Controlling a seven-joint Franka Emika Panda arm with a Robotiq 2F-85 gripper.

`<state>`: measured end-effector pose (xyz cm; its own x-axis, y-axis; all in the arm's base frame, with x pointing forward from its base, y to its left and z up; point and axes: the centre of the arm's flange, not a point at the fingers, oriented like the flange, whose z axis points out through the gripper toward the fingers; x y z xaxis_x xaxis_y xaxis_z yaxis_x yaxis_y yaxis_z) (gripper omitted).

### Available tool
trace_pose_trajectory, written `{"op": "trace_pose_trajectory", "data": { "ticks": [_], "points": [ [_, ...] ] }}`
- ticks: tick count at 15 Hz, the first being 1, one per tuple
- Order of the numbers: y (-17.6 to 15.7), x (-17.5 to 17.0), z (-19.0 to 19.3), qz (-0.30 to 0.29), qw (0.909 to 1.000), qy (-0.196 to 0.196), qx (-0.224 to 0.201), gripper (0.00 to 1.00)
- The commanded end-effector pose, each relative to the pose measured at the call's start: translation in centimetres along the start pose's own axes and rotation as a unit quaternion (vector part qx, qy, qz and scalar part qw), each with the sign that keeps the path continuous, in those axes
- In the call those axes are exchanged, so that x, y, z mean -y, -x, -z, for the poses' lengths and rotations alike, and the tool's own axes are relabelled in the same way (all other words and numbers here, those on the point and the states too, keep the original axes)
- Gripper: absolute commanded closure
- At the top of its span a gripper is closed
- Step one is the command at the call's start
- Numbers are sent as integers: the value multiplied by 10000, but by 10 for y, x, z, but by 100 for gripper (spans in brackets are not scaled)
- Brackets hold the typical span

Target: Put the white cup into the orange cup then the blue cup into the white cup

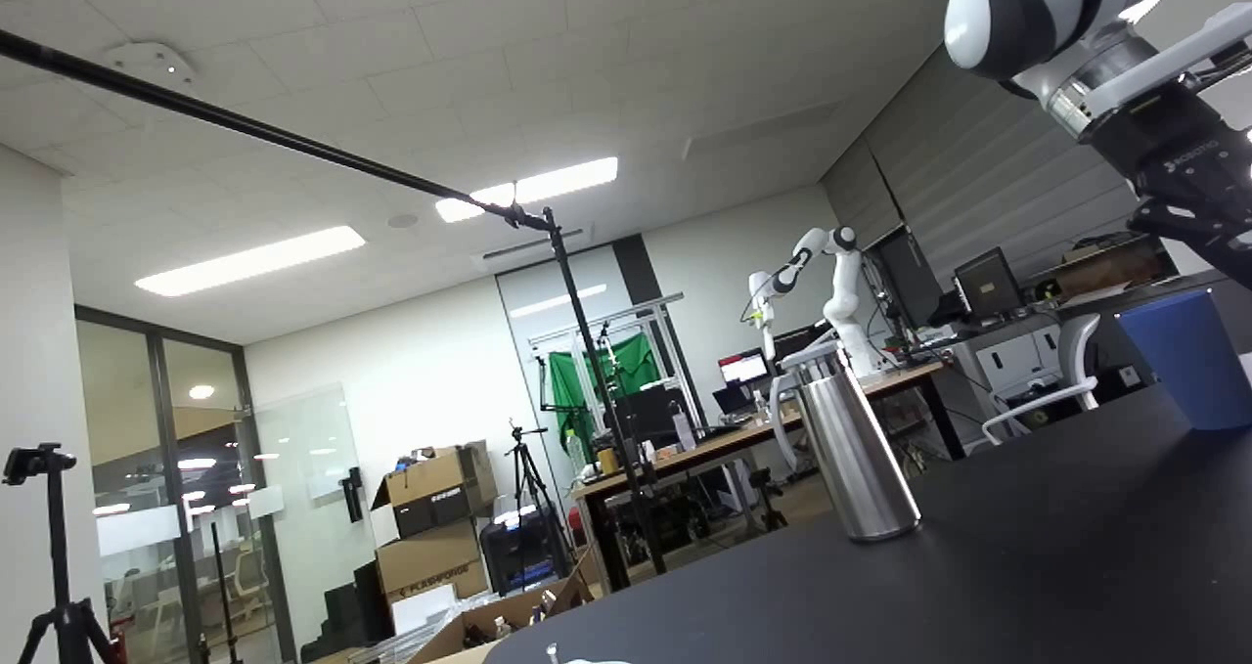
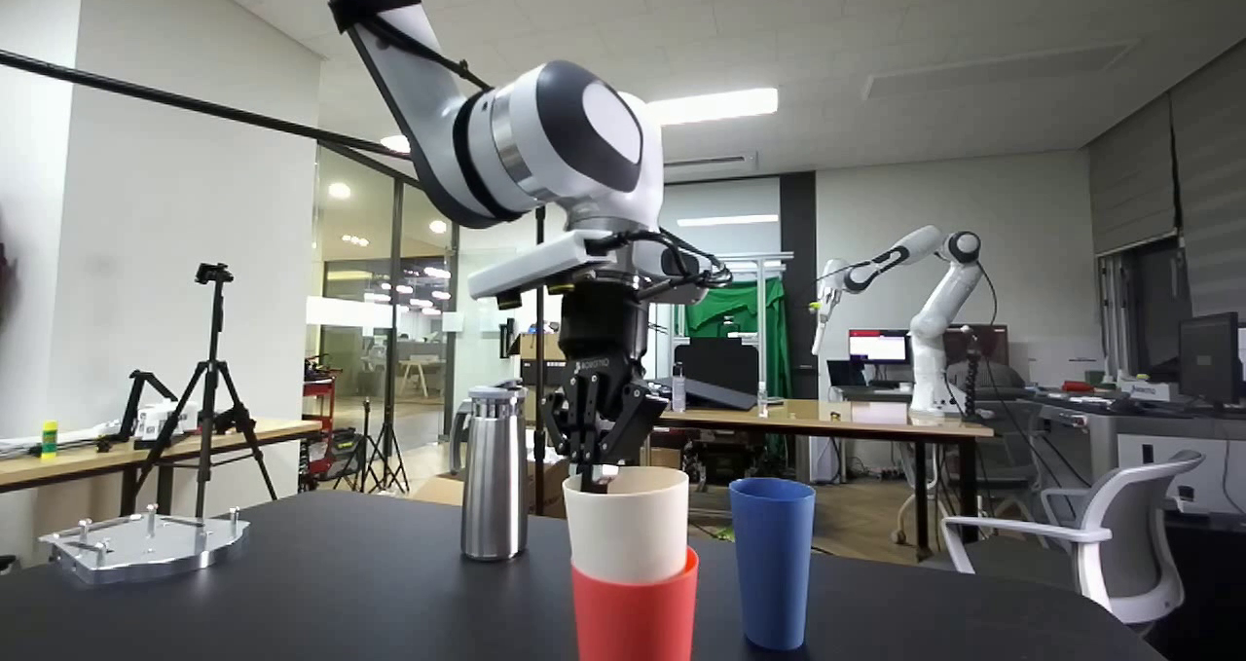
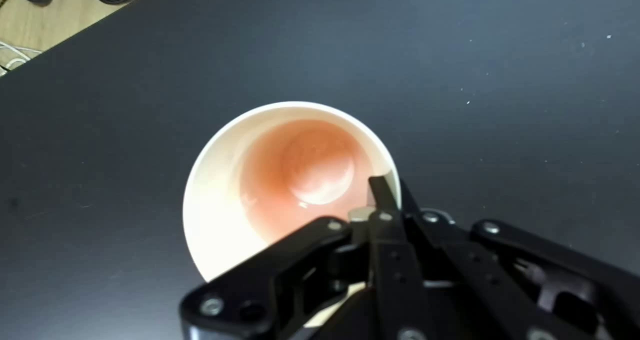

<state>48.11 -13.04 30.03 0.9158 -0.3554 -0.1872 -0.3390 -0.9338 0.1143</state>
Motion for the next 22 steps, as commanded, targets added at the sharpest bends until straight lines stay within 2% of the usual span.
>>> {"op": "trace_pose_trajectory", "data": {
  "ticks": [1, 5, 6, 8, 13, 16, 18, 22],
  "points": [
    [-5, 3, -8, -113, 9999, 26, -82, 99],
    [-7, 6, -13, -39, 9999, 83, -45, 99],
    [-7, 7, -11, -31, 10000, 90, -6, 72],
    [-8, 8, 0, 12, 9999, 95, 71, 67],
    [-7, 6, 43, 0, 9986, 141, 506, 32],
    [-16, 0, 64, -95, 9993, 87, 365, 11],
    [-29, -4, 68, -159, 9999, 20, 46, 0],
    [-64, -10, 59, -279, 9987, -70, -419, 0]
  ]
}}
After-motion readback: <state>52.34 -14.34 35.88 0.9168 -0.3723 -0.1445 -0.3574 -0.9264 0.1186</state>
